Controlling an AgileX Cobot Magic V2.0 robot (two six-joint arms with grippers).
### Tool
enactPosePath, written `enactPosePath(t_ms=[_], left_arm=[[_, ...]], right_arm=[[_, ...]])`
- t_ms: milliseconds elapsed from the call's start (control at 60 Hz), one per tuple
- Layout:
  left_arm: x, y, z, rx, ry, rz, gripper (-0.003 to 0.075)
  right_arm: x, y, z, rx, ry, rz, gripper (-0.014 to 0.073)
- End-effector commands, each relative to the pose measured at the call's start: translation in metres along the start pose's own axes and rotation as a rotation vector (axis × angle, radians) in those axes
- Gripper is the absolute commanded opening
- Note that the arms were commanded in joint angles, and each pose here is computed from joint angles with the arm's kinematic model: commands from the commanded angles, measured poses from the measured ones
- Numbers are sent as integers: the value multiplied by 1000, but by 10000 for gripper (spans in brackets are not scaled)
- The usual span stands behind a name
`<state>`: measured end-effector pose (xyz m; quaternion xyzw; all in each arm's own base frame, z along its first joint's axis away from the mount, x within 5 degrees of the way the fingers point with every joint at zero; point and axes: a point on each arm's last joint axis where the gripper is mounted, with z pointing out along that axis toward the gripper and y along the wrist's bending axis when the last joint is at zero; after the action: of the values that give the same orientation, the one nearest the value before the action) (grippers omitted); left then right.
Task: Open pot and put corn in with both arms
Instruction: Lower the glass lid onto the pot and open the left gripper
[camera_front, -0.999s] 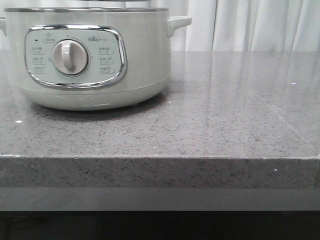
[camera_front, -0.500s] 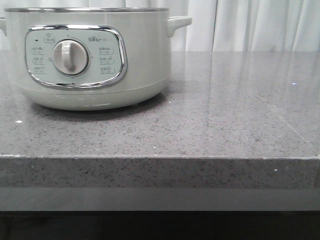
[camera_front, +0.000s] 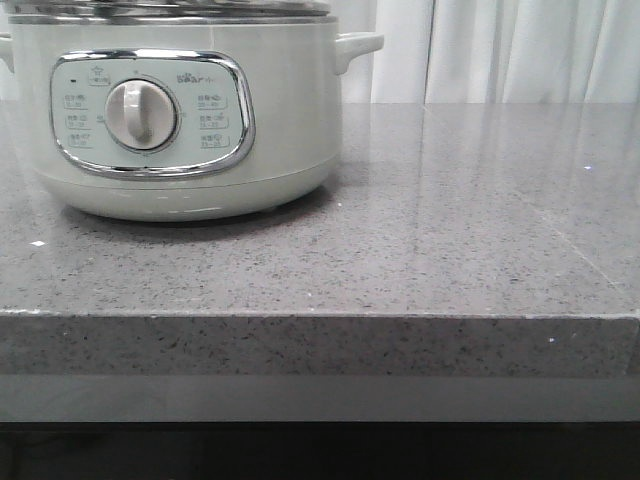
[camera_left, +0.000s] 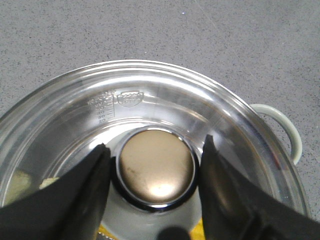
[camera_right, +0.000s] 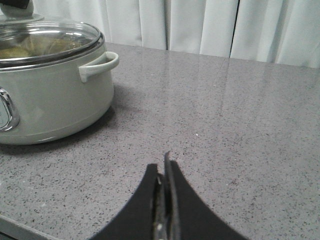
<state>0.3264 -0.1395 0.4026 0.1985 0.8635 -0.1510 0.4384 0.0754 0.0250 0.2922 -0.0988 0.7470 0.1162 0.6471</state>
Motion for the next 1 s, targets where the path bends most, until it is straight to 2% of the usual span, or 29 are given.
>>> enactPosePath(t_ms=[0,283,600,716,983], left_arm=[[-27,-6,-28,4,-198,-4,209],[-27,-6,-25,1,-203,7,226],[-27,-6,-25,0,-203,12,448],[-28,-6,-26,0,-207,12,508],[-31,-9,-45,3,-238,20,501]], right_arm=[[-16,-2,-2,22,-92,-10,-68],[-16,-2,-2,22,-92,-10,-68],[-16,-2,-2,22,-92,-10,-68],[-15,-2,-2,22,-91,-10,-68],[-15,-2,-2,22,-91,-10,-68]])
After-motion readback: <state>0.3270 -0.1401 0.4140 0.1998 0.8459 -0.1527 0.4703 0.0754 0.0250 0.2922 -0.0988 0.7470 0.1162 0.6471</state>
